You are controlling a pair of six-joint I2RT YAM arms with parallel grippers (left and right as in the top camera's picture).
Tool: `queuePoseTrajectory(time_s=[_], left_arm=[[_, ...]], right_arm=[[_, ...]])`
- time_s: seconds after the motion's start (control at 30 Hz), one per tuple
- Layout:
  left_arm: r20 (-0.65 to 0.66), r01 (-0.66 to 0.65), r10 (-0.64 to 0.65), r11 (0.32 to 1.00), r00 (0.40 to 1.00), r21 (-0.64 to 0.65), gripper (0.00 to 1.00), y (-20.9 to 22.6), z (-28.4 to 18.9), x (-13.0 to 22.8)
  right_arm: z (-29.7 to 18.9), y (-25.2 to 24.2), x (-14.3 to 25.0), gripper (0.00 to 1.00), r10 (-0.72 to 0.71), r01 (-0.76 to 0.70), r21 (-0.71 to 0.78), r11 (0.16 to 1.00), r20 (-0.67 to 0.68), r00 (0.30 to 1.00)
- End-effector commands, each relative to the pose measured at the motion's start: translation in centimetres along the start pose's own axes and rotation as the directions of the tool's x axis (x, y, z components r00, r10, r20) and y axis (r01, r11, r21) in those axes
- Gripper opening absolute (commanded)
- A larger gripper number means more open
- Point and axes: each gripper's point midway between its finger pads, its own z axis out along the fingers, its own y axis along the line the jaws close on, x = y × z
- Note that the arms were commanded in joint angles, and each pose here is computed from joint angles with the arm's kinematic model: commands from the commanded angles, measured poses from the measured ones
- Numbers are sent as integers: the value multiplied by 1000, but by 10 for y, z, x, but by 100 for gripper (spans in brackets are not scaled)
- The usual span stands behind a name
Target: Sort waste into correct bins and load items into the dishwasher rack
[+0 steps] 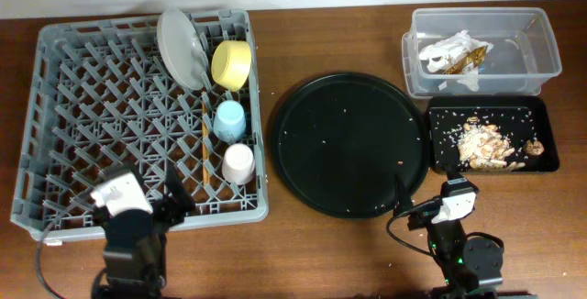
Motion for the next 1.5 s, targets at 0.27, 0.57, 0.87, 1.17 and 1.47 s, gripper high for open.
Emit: queuePoseTrajectory(time_s=[0.27, 0.57, 0.87, 1.17, 1.47], left_arm=[[402, 178, -178, 983, 898, 40, 100, 30, 9, 8], [421, 143, -140, 989, 896, 25, 100, 31, 19, 16], [382, 91, -98, 995, 919, 36, 100, 25, 26, 29], [382, 91, -98, 995, 919, 36, 100, 25, 26, 29], [382, 91, -98, 995, 919, 36, 100, 25, 26, 29]], right_arm=[[0, 0, 3, 98, 7, -7, 0, 1000, -5, 1000], [0, 0, 3, 98, 7, -7, 0, 1000, -5, 1000], [0, 0, 3, 98, 7, -7, 0, 1000, -5, 1000], [0, 0, 3, 98, 7, -7, 0, 1000, -5, 1000], [0, 0, 3, 98, 7, -7, 0, 1000, -5, 1000]])
